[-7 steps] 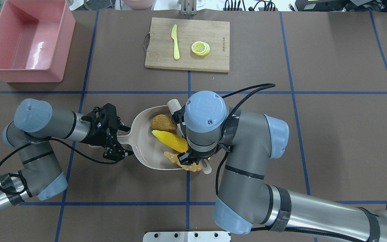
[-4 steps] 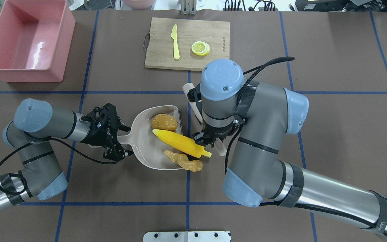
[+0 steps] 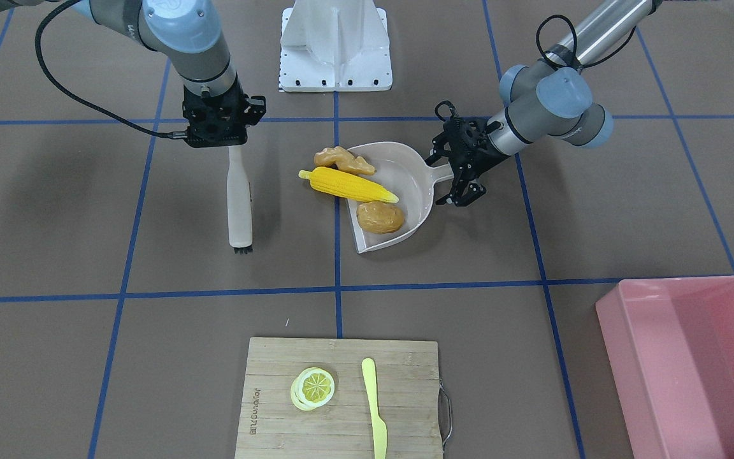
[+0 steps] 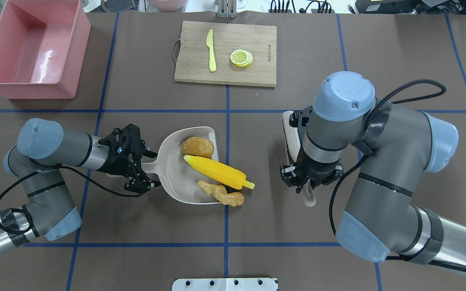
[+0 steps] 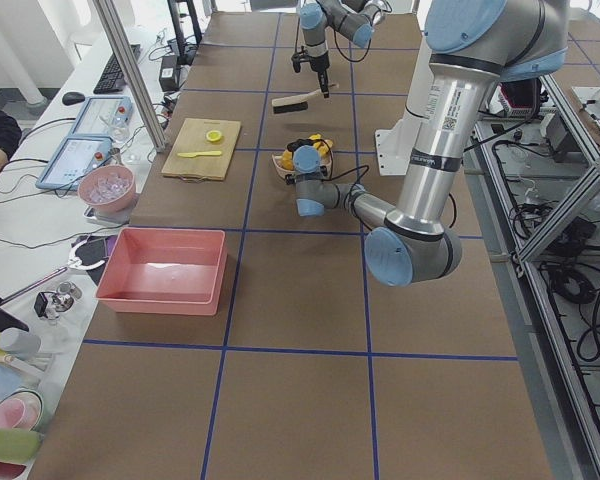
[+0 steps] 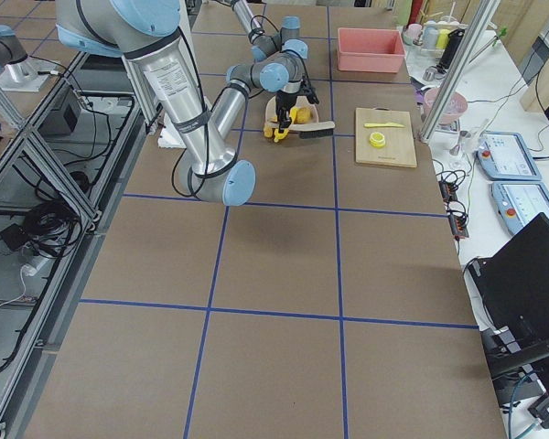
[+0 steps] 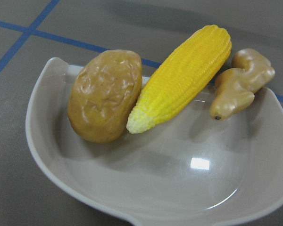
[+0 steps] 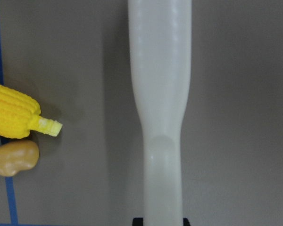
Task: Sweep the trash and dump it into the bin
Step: 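Lift the brush back away from the dustpan with the right gripper, then sweep the ginger fully into the dustpan with the brush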
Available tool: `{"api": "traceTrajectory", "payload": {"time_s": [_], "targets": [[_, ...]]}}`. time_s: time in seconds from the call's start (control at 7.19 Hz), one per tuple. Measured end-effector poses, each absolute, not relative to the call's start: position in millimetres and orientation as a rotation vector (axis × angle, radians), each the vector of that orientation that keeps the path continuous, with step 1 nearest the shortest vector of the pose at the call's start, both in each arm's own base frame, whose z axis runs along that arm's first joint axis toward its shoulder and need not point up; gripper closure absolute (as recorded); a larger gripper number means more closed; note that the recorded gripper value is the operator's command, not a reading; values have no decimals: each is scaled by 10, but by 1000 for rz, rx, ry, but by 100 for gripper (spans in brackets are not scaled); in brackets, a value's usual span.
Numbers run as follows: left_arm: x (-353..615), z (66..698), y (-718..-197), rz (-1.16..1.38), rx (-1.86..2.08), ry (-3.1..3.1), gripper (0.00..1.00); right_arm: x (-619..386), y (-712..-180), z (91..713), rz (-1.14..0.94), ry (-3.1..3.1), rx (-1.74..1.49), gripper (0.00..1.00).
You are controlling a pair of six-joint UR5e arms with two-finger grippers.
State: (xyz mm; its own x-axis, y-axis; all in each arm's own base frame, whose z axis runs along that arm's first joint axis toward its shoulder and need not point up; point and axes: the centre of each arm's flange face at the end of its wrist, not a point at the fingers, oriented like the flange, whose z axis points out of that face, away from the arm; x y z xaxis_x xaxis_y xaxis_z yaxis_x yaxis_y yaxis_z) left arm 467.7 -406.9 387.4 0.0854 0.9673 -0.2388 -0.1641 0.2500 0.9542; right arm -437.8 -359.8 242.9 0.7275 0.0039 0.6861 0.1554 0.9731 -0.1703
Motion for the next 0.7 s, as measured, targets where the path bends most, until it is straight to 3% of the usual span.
{"api": "traceTrajectory", "payload": {"time_s": [0.7], "targets": [[4680,3885,-4071,1058,930,1142,6,-4924,-2657,2171,-99,-753,-300,100]]}}
